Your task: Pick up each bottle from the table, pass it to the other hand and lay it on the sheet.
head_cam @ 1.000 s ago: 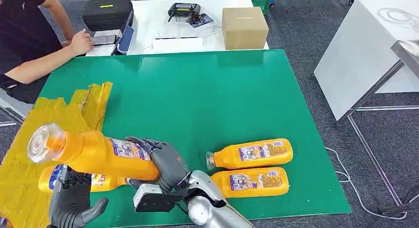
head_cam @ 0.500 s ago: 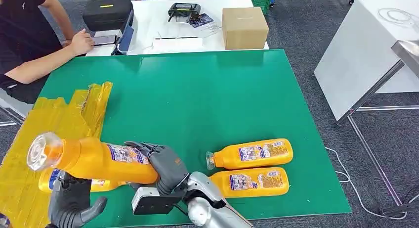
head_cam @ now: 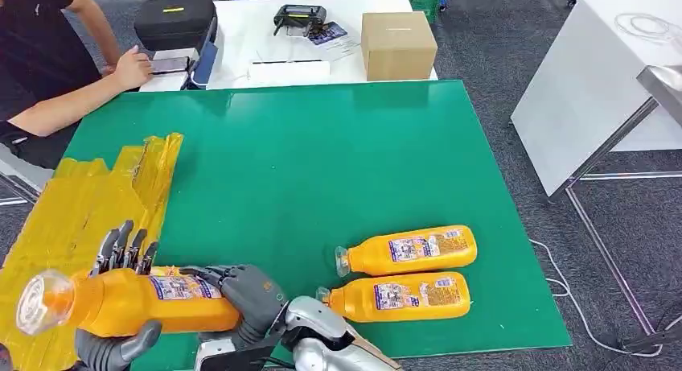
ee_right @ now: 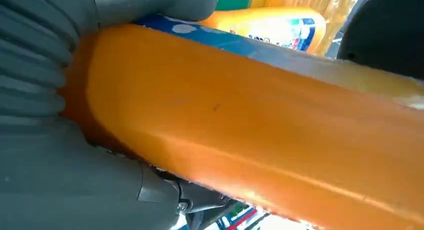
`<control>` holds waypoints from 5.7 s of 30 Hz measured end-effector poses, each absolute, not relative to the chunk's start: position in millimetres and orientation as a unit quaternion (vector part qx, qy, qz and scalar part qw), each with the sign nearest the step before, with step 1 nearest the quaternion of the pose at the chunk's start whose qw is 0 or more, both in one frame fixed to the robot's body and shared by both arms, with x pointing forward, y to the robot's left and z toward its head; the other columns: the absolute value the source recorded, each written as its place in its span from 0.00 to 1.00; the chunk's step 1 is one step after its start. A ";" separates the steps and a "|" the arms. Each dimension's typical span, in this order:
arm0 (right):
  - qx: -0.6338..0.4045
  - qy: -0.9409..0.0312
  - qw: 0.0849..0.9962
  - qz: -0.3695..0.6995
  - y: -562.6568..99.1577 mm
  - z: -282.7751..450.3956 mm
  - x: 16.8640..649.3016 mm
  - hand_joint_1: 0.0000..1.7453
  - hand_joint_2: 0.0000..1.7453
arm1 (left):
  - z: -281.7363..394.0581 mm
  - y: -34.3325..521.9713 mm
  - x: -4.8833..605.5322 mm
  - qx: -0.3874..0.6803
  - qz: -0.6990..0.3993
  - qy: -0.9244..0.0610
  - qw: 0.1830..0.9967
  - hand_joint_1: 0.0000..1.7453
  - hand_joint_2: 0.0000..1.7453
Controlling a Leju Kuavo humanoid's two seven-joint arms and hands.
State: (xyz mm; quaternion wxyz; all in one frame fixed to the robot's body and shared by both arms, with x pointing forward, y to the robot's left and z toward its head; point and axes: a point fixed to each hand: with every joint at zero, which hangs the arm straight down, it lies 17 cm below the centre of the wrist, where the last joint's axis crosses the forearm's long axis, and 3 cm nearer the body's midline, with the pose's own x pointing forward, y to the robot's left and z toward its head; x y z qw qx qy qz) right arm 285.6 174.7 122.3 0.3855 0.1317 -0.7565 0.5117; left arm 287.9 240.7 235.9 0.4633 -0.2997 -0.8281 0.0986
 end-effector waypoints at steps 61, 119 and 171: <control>0.098 -0.765 0.406 0.489 166.9 126.9 307.6 0.00 0.00 | 228.3 241.6 287.7 -0.238 0.059 -0.844 0.477 1.00 1.00; 0.124 -0.864 0.410 0.264 75.4 273.8 336.3 0.00 0.00 | 118.3 311.7 321.2 0.467 -0.389 -0.638 0.473 1.00 1.00; 0.128 -0.859 0.409 0.279 82.5 269.6 330.4 0.00 1.00 | 185.8 359.4 280.8 0.604 -0.199 -0.677 0.371 0.00 0.00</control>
